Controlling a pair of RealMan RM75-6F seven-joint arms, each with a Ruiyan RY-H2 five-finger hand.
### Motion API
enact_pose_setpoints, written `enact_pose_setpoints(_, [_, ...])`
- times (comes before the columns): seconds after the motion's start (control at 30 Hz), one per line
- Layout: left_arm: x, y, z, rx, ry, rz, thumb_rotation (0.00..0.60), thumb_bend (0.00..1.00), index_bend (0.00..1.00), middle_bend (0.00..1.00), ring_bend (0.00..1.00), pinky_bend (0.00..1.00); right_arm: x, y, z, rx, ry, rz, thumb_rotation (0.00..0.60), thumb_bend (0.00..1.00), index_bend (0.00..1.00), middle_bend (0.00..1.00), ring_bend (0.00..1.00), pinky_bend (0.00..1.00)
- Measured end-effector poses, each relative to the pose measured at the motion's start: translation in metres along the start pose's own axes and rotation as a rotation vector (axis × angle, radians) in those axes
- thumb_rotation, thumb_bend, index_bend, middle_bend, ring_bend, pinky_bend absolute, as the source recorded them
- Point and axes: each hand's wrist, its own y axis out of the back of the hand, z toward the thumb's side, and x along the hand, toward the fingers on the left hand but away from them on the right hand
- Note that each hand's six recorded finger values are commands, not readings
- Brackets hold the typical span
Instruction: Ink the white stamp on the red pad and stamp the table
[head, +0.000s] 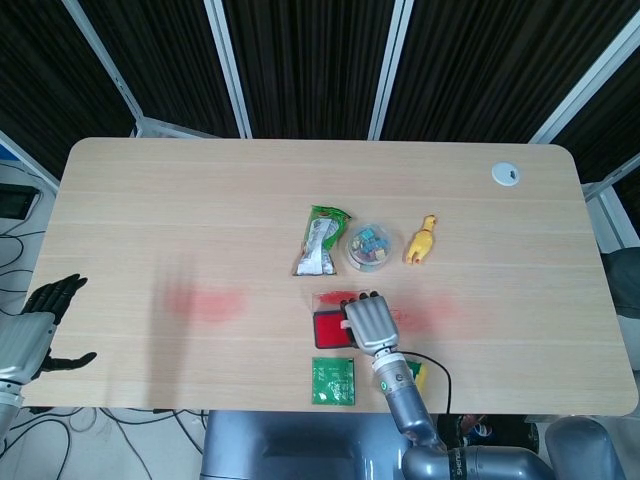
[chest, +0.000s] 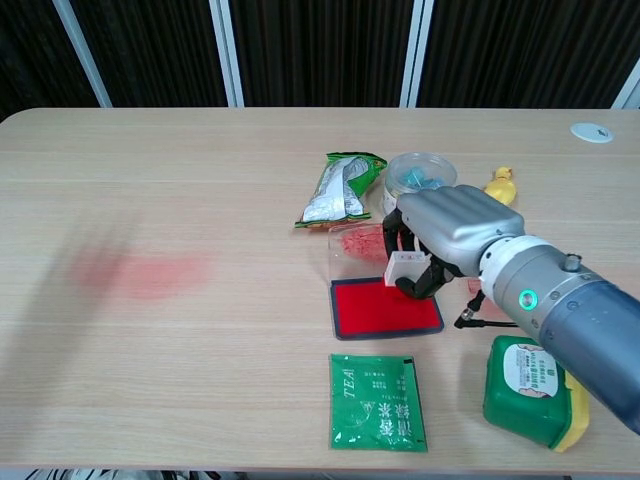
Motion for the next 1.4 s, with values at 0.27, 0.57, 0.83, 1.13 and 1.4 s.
enact_pose_setpoints(0.27, [-0.001,0.0,0.0,0.001,0.002,0.002,0.6,0.0,0.0,0.0,0.0,0.0,0.005,-0.001,-0.033,0.017,-0.07,0.014,0.6,0.47,0.65,0.54,0.44,0.42])
enact_pose_setpoints(0.57, [-0.002,-0.001,-0.001,0.002,0.006,0.003,0.6,0.0,0.0,0.0,0.0,0.0,0.007,-0.008,-0.055,0.002,-0.117,0.034,0.6,0.45,0.65,0.51,0.42,0.42])
enact_pose_setpoints(0.83, [-0.002,-0.001,-0.002,0.007,0.014,0.003,0.6,0.0,0.0,0.0,0.0,0.0,0.004,-0.017,-0.062,-0.011,-0.134,0.047,0.6,0.39,0.65,0.48,0.4,0.42])
enact_pose_setpoints(1.13, [-0.002,-0.002,-0.002,0.011,0.021,0.0,0.6,0.0,0.0,0.0,0.0,0.0,0.0,-0.021,-0.067,-0.01,-0.145,0.057,0.6,0.39,0.65,0.48,0.4,0.42])
enact_pose_setpoints(1.4, [-0.002,-0.003,-0.002,0.011,0.025,-0.003,0.6,0.0,0.0,0.0,0.0,0.0,-0.001,-0.022,-0.073,0.003,-0.161,0.067,0.6,0.39,0.65,0.48,0.4,0.42])
